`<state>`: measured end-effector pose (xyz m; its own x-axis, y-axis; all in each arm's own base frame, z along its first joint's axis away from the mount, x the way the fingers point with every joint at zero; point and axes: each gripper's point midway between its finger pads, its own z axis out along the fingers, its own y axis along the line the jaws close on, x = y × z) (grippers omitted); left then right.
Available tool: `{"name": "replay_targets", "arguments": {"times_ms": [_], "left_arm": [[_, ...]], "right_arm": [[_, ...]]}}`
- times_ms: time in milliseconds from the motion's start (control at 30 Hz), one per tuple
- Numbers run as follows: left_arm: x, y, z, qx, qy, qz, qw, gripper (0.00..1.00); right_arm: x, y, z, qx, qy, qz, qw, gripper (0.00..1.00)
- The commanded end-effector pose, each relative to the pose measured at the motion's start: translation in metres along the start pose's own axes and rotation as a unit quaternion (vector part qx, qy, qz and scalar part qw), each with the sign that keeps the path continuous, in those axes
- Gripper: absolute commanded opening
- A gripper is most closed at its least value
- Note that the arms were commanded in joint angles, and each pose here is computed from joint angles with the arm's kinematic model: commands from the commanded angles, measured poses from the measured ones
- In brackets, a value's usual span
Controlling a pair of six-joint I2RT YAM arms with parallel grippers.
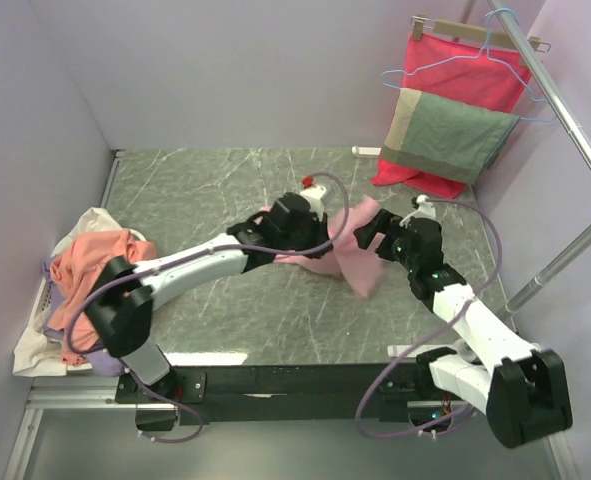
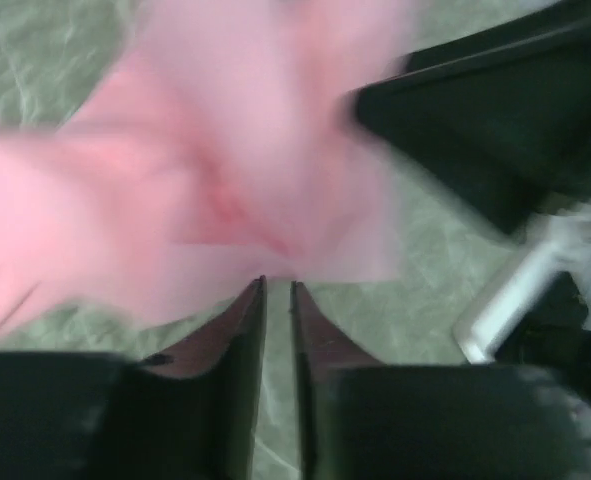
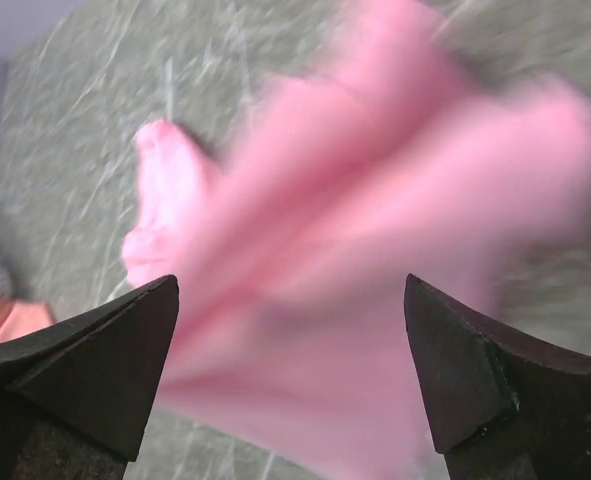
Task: Fold and stack the t-shirts
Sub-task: Move the tshirt to the center of the board, then flatten out the tshirt
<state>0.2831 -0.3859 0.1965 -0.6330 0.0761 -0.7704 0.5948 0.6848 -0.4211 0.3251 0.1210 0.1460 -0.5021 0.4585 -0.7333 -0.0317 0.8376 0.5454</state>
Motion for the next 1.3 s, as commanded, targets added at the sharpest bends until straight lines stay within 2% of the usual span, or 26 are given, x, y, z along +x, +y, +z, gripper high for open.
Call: {"name": "replay_targets", "arguments": {"times_ms": [0,33,67,233,400,500,533,600,733,767,833,867,900,933,967,1067,1100,1200,1233,1267], "left_arm": [[-0.019,0.029,0.015,-0.072,-0.067,-0.030,0.995,0.36],[-0.017,0.040,0.015,-0.098,-0.073,-0.038,0.992,0.61],[-0.016,0.058,0.012,-0.142,-0.088,-0.046,0.985,0.72],[-0.016,0.101,-0.010,-0.252,-0.136,-0.069,0.956,0.99],[0.000,0.128,0.001,-0.293,-0.117,-0.058,0.947,0.99],[0.004,0.141,0.025,-0.266,-0.101,-0.071,0.956,0.99],[0.017,0.144,0.038,-0.248,-0.076,-0.076,0.963,0.99],[0.013,0.156,0.048,-0.241,-0.080,-0.090,0.963,0.99],[0.018,0.177,0.082,-0.204,-0.055,-0.113,0.971,0.99],[0.016,0.186,0.086,-0.205,-0.053,-0.122,0.970,0.98],[0.019,0.194,0.098,-0.194,-0.042,-0.129,0.972,0.84],[0.020,0.196,0.100,-0.179,-0.037,-0.134,0.974,0.72],[0.018,0.197,0.102,-0.172,-0.040,-0.139,0.975,0.33],[0.017,0.199,0.103,-0.171,-0.036,-0.146,0.974,0.09],[0.013,0.202,0.100,-0.175,-0.038,-0.154,0.972,0.01],[-0.003,0.196,0.078,-0.186,-0.039,-0.158,0.969,0.01],[-0.008,0.190,0.067,-0.189,-0.042,-0.162,0.968,0.01],[-0.031,0.167,0.010,-0.191,-0.082,-0.173,0.963,0.01],[-0.052,0.155,-0.025,-0.192,-0.116,-0.169,0.960,0.01],[-0.043,0.156,-0.046,-0.218,-0.102,-0.172,0.955,0.01]], "right_arm": [[-0.019,-0.028,-0.021,0.077,-0.055,-0.027,0.995,1.00],[-0.021,-0.030,-0.023,0.081,-0.061,-0.031,0.994,1.00],[-0.022,-0.027,-0.027,0.072,-0.065,-0.036,0.995,1.00],[-0.019,-0.014,-0.026,0.033,-0.054,-0.051,0.997,1.00],[0.015,-0.015,-0.018,0.046,0.027,-0.063,0.997,1.00],[0.033,-0.025,-0.015,0.088,0.049,-0.094,0.990,1.00],[0.032,-0.029,-0.014,0.105,0.048,-0.091,0.989,1.00],[0.047,-0.032,-0.010,0.115,0.081,-0.099,0.985,1.00],[0.043,-0.037,-0.004,0.161,0.083,-0.108,0.978,0.99],[0.050,-0.043,-0.002,0.174,0.101,-0.112,0.973,0.96],[0.048,-0.043,0.001,0.186,0.106,-0.112,0.970,0.70],[0.053,-0.047,0.003,0.194,0.117,-0.112,0.968,0.54],[0.053,-0.046,0.004,0.195,0.121,-0.110,0.967,0.21],[0.049,-0.041,0.006,0.192,0.120,-0.109,0.968,0.00],[0.050,-0.035,0.006,0.182,0.124,-0.105,0.970,0.00],[0.035,0.001,0.000,0.129,0.122,-0.117,0.977,0.00],[0.018,0.022,-0.002,0.107,0.110,-0.124,0.980,0.00],[-0.007,0.066,-0.028,0.053,0.109,-0.153,0.981,0.00],[-0.018,0.076,-0.041,0.038,0.098,-0.160,0.981,0.00],[-0.020,0.079,-0.052,0.037,0.104,-0.168,0.979,0.00]]}}
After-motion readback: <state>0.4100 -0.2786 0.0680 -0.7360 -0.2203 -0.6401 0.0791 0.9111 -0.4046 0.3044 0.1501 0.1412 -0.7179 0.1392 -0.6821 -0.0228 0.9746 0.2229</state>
